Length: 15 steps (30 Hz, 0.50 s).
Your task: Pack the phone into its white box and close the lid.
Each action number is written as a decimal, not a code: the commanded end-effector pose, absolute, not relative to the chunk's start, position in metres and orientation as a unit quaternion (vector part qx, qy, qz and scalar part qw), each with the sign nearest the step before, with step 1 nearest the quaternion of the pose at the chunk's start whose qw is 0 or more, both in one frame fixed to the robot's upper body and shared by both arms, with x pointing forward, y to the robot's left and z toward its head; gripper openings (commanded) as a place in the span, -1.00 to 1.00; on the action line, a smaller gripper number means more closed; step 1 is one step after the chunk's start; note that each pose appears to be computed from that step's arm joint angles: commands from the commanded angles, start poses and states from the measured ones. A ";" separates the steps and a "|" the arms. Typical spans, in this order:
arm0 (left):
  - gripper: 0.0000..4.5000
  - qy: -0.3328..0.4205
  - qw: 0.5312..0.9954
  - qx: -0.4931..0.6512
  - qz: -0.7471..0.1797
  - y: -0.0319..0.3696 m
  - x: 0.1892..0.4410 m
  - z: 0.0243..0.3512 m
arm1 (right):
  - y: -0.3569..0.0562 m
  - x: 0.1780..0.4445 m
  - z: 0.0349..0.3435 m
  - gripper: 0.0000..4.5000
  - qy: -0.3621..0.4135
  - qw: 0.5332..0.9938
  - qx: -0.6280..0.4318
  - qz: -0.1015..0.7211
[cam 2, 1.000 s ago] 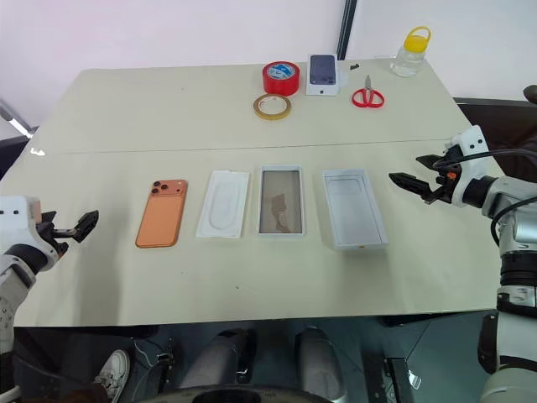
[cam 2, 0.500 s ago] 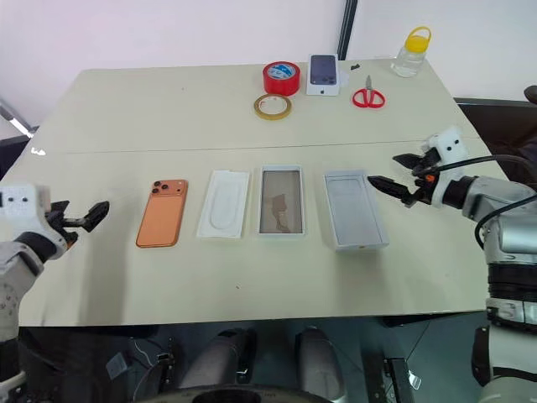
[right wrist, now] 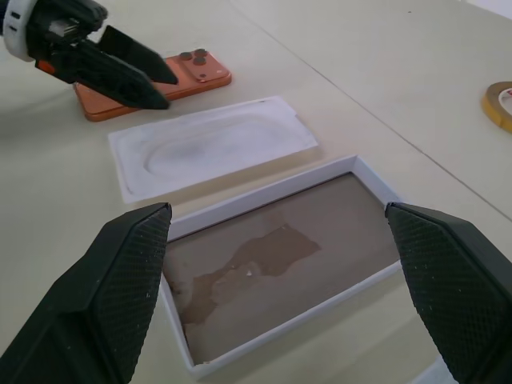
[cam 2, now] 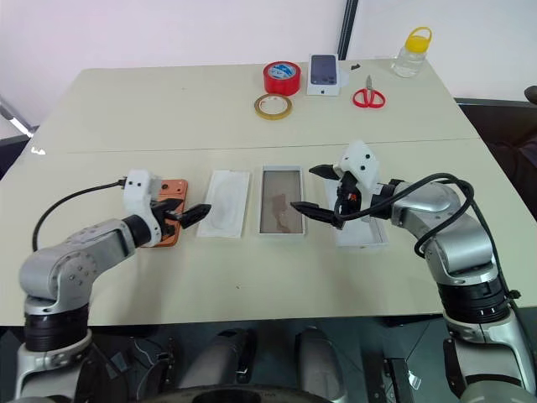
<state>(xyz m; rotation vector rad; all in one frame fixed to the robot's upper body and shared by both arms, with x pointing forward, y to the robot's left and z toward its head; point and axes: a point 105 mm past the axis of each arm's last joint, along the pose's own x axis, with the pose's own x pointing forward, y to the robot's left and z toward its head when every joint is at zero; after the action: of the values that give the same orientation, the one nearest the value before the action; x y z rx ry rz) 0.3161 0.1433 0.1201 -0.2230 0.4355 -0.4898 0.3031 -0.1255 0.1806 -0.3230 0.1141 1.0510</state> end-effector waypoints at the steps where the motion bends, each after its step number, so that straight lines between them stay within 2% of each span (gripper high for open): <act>1: 1.00 0.236 0.938 -0.117 -0.225 0.140 0.317 0.119 | -0.112 0.293 0.185 0.99 0.036 0.838 -0.158 0.522; 10: 1.00 0.265 0.933 -0.127 -0.206 0.138 0.321 0.111 | -0.111 0.292 0.179 0.99 0.041 0.835 -0.167 0.523; 15: 1.00 0.210 0.933 -0.163 -0.242 0.132 0.320 0.136 | -0.111 0.289 0.173 0.99 0.045 0.836 -0.167 0.521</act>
<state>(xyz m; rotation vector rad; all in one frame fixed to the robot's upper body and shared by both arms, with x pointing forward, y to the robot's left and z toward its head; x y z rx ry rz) 0.3203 0.1332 0.1151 -0.3172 0.5140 -0.4572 0.2935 -0.1155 0.1621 -0.3260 0.1527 1.0893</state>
